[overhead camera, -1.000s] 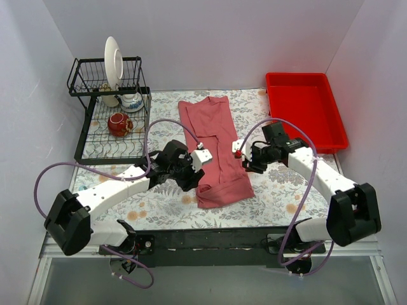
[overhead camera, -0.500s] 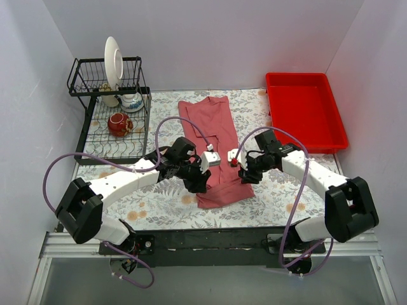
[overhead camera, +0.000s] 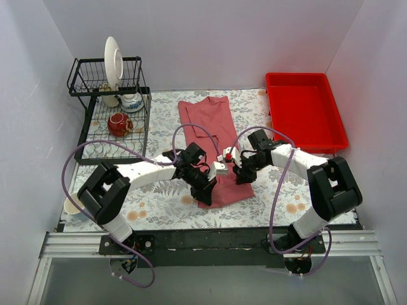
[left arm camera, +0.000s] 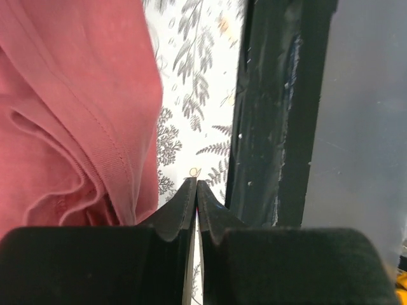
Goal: Roll the t-shirts
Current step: Roll the T-shirt to the center of the board.
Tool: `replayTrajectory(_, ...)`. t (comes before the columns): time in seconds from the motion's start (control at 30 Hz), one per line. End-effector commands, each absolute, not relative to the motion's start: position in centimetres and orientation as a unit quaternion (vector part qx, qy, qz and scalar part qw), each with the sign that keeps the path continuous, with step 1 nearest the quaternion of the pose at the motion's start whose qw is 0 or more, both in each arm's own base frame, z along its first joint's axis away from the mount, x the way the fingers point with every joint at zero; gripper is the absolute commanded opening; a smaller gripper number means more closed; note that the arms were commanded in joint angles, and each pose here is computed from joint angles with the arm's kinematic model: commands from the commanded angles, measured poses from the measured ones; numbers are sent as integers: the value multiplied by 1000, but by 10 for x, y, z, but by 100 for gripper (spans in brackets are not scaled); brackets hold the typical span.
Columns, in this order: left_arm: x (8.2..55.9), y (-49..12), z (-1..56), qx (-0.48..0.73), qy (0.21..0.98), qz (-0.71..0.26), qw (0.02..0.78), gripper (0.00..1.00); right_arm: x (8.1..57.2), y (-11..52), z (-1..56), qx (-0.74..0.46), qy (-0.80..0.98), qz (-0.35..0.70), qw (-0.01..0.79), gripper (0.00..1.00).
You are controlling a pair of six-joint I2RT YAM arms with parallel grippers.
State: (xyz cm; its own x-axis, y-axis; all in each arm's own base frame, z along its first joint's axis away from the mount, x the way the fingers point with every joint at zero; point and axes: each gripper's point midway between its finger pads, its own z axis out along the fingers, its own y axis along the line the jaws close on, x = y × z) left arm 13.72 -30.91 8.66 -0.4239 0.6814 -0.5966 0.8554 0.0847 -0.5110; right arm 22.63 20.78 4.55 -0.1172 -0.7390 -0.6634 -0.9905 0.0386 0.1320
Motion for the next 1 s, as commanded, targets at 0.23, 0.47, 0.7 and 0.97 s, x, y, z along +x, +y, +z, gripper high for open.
replayTrajectory(0.23, 197, -269, 38, 391, 832, -372, 129, 13, 268, 201, 47, -571, 741, 257, 241, 25)
replayTrajectory(0.47, 184, -248, 54, 423, 824, -351, 139, 21, 288, 196, 56, -544, 771, 222, 246, 25)
replayTrajectory(0.7, 188, -254, 117, 518, 747, -360, 210, 42, 306, 188, 102, -547, 761, 192, 290, 40)
replayTrajectory(0.97, 223, -262, 95, 463, 791, -333, 222, 50, 268, 184, 85, -497, 801, 260, 207, 49)
